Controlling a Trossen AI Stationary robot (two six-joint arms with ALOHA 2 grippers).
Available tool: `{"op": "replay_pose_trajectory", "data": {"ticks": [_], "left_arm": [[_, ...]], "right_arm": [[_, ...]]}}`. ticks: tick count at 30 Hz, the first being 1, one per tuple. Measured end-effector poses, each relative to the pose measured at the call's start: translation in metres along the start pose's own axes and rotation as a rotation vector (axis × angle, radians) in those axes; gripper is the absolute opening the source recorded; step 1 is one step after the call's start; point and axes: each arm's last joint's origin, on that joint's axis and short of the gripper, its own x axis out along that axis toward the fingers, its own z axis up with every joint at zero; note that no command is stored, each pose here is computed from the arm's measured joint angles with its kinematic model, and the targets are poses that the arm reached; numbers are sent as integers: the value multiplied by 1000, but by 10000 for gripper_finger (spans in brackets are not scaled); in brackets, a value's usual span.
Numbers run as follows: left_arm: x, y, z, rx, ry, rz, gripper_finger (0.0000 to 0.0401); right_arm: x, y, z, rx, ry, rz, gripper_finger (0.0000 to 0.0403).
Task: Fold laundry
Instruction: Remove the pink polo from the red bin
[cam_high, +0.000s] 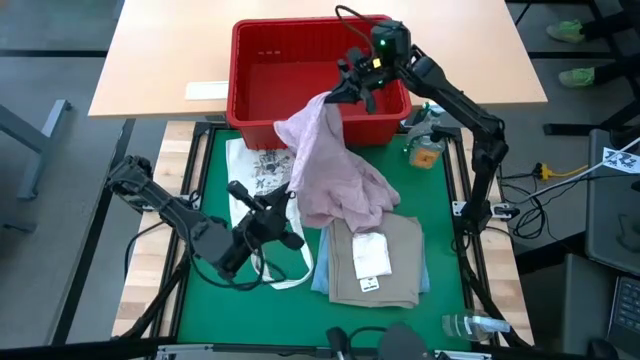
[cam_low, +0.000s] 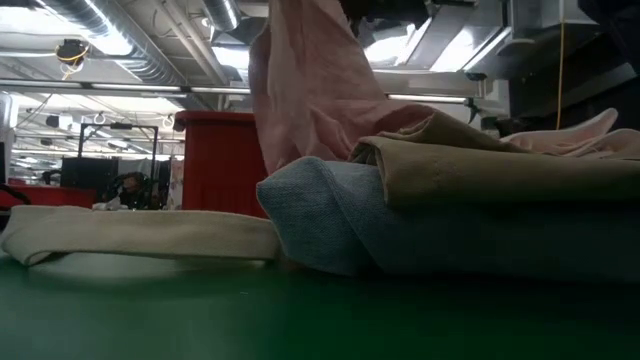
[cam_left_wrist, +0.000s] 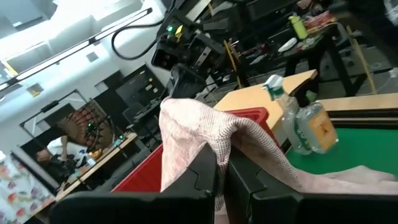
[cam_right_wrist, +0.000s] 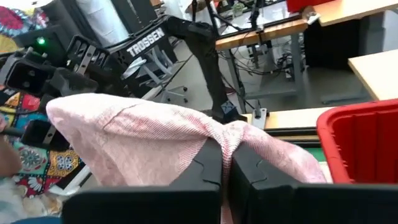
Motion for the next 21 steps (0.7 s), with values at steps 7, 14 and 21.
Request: {"op": "replay_pose_trajectory", "data": {"ticks": [7, 14, 21], "left_arm": [[-32, 3, 2, -22, -50, -82, 6], [-61, -2, -8, -97, -90, -161, 6], [-86, -9, -40, -257, -114, -250, 6]], "right_arm": [[20, 13, -1, -89, 15, 63, 3], [47, 30, -4, -280, 36, 42, 3], [68, 46, -6, -404, 53, 33, 3]]}}
